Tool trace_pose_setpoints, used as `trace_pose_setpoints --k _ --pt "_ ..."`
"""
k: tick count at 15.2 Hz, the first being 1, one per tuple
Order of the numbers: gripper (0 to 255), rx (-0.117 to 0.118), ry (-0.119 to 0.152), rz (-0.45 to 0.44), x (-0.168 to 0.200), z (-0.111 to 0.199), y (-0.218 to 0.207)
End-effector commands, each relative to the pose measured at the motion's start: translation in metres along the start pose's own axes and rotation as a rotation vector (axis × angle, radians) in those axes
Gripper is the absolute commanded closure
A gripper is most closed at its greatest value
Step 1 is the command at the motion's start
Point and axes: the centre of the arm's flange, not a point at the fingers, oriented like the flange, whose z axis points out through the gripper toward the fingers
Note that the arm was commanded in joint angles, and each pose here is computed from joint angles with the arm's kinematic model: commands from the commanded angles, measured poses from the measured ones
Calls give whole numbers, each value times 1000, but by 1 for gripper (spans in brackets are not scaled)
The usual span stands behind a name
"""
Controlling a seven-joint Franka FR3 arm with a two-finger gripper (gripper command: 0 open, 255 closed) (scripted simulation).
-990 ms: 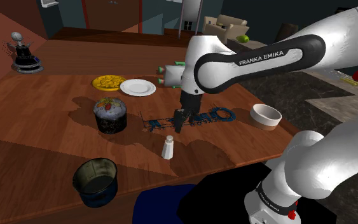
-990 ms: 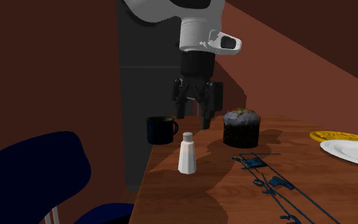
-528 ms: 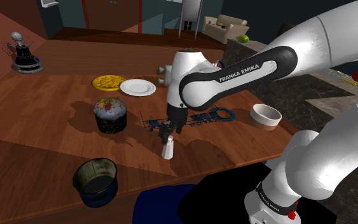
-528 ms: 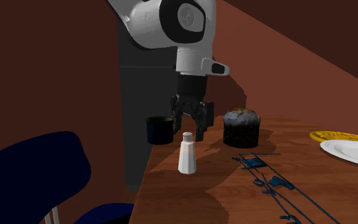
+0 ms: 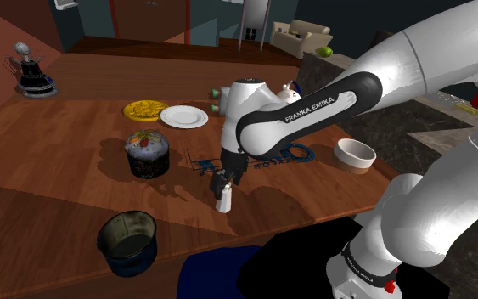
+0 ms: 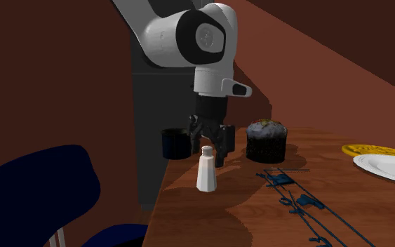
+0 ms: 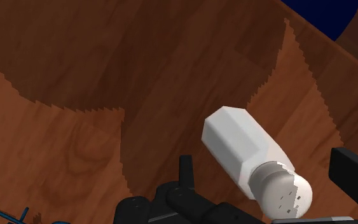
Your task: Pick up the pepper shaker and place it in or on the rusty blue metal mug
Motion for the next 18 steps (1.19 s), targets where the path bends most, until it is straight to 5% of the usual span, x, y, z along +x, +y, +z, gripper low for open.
trace_pose_setpoints --k 1,4,5,18 --pt "0 0 0 0 0 1 0" --pt "0 0 0 0 0 1 0" --pt "255 0 0 0 0 1 0" --pt "255 0 0 0 0 -20 -2"
